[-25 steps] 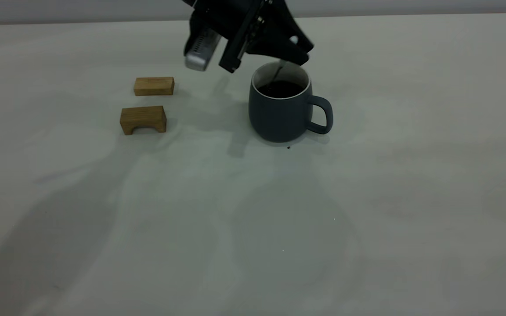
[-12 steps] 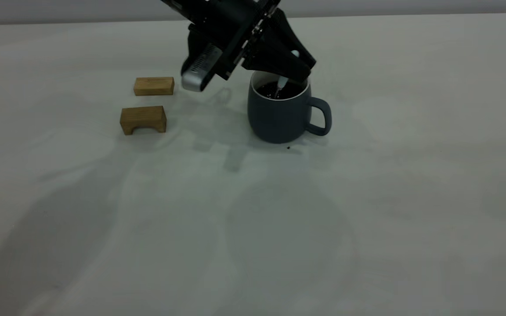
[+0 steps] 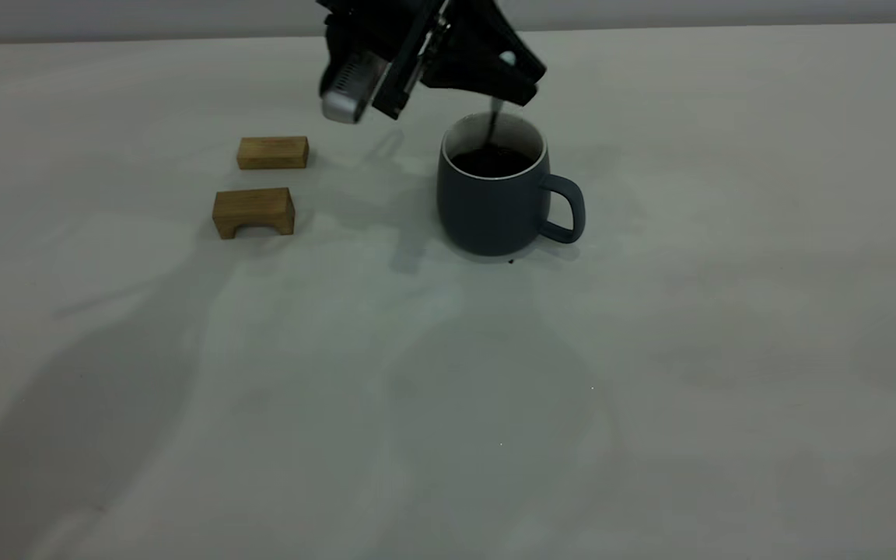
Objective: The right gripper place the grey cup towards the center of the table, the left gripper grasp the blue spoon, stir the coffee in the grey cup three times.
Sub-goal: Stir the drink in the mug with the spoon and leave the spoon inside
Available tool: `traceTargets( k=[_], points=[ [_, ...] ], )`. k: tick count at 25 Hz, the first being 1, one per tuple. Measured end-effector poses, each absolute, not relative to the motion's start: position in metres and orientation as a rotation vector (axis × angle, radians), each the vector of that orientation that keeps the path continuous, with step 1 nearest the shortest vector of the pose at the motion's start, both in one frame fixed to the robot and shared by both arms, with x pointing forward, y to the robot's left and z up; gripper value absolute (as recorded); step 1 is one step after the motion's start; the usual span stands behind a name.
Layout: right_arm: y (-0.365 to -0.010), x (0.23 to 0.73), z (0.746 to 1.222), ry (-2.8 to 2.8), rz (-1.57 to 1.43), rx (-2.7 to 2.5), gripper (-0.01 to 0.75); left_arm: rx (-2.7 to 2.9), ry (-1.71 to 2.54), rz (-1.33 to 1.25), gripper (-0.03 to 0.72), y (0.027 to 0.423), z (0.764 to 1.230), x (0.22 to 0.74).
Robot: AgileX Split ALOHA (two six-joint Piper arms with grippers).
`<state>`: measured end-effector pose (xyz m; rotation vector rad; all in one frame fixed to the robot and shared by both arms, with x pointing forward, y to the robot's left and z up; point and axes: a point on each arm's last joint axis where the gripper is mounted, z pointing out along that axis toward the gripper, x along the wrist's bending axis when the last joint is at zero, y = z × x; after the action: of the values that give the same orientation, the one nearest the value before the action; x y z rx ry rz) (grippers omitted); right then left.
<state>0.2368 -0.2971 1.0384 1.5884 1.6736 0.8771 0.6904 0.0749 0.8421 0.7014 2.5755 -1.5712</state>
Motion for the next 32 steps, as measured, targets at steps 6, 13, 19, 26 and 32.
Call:
traceTargets(
  k=[6,13,19,26,32],
  points=[
    [-0.297,0.237,1.038,1.674,0.877,1.588,0.587,0.629,2.711,-1.630,0.140,0.073,0.833,0.682],
    [-0.297,0.237,1.038,1.674,0.877,1.588,0.587,0.546,2.820,-1.550,0.139,0.089,0.831,0.687],
    [-0.297,0.237,1.038,1.674,0.877,1.588,0.587,0.658,2.746,-1.471,0.113,0.089,0.832,0.691],
    [-0.297,0.237,1.038,1.674,0.877,1.588,0.587,0.759,2.579,-1.453,0.112,0.077,0.832,0.693],
    [-0.297,0.237,1.038,1.674,0.877,1.588,0.587,0.793,2.603,-1.530,0.156,0.069,0.833,0.685]
  ],
)
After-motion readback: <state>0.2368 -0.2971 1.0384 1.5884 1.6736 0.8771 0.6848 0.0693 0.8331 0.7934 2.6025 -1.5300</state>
